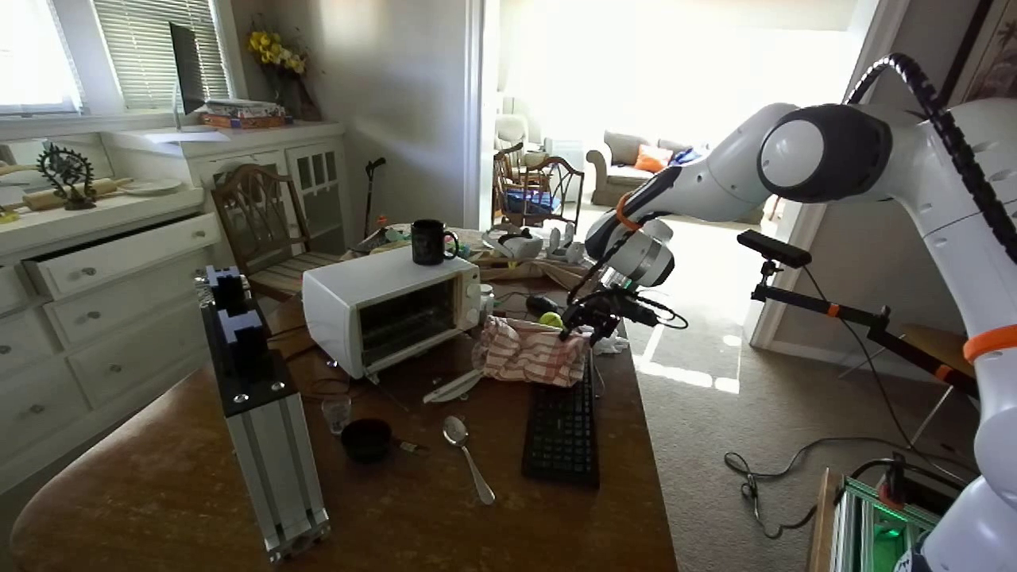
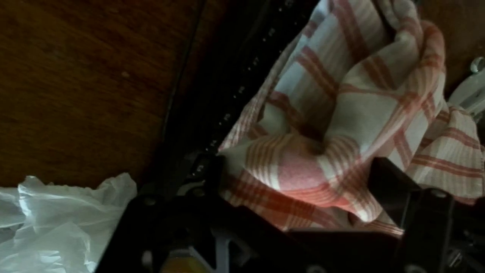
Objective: Close the oven
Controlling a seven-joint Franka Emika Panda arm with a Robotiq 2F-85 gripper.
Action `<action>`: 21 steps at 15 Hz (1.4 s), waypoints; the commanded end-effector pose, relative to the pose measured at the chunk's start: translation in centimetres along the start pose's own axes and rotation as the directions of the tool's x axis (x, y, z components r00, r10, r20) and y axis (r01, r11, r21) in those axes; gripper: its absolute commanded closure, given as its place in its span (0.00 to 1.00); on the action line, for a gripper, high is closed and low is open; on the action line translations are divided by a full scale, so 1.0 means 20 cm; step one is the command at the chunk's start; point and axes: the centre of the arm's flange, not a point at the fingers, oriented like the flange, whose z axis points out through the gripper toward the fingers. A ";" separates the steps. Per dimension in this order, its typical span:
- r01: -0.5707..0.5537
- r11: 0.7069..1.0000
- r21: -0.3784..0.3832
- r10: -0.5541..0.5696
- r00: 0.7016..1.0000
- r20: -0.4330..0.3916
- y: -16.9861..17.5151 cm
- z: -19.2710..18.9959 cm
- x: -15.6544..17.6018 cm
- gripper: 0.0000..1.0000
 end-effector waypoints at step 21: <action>-0.106 0.993 -0.053 0.100 0.990 -0.102 -0.04 -0.13 0.03 0.95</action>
